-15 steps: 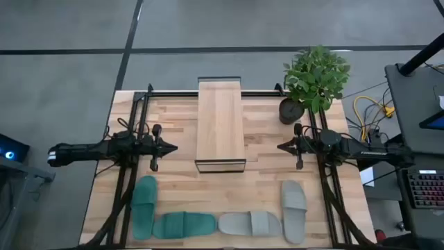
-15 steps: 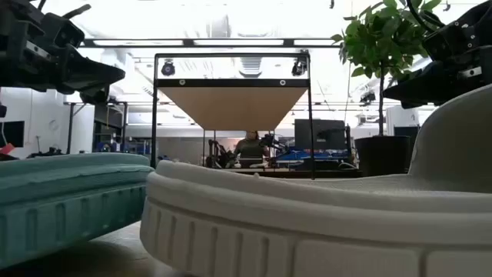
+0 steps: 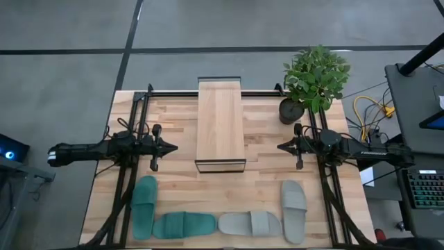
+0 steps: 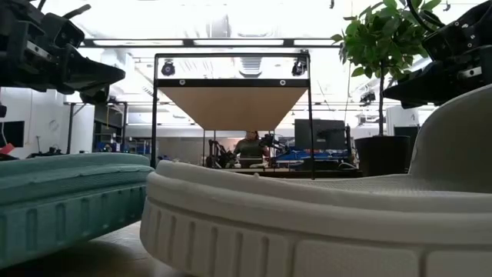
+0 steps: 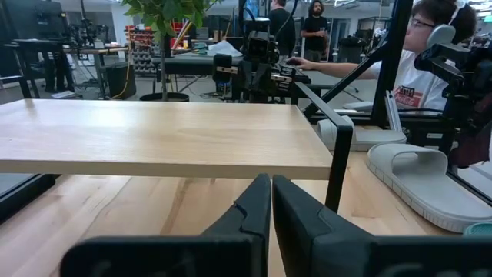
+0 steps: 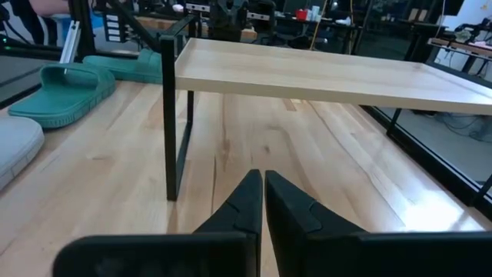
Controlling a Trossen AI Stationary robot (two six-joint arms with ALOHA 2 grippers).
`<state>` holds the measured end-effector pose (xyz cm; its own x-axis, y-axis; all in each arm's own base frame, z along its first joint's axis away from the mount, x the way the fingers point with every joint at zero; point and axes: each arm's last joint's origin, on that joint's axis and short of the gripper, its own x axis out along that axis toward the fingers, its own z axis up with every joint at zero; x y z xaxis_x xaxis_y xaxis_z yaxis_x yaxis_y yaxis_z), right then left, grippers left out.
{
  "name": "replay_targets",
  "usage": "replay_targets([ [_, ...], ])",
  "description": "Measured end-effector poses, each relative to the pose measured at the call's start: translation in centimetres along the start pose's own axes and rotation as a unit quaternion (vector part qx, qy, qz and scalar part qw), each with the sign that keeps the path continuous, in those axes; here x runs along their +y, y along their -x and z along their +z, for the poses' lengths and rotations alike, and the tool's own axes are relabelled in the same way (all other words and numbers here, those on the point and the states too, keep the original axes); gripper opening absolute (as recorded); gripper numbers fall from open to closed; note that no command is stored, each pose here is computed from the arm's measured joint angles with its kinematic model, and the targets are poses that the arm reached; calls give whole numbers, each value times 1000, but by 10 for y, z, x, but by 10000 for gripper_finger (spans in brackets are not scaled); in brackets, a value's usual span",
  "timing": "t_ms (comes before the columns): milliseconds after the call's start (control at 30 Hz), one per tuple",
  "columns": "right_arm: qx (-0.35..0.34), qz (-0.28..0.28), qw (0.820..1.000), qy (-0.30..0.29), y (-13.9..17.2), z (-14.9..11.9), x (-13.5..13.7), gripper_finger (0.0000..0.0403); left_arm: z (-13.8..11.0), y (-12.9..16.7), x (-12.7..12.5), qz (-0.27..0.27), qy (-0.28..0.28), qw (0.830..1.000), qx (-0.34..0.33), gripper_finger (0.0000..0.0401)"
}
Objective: Pick and place slides into the shelf
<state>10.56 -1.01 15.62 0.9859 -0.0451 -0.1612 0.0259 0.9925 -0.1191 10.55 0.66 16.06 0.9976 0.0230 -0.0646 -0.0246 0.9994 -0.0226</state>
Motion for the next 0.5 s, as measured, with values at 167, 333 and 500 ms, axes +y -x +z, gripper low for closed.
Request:
replay_targets([
  [167, 0, 0, 1000, -3, 0, 0, 0, 9, 0, 0, 0, 0, 0, 1000, 0, 0],
  [333, 0, 0, 1000, 1, 0, 0, 0, 9, 0, 0, 0, -1, 0, 1000, 0, 0],
  [500, 0, 0, 1000, 0, 0, 0, 0, 9, 0, 0, 0, -1, 0, 1000, 0, 0],
])
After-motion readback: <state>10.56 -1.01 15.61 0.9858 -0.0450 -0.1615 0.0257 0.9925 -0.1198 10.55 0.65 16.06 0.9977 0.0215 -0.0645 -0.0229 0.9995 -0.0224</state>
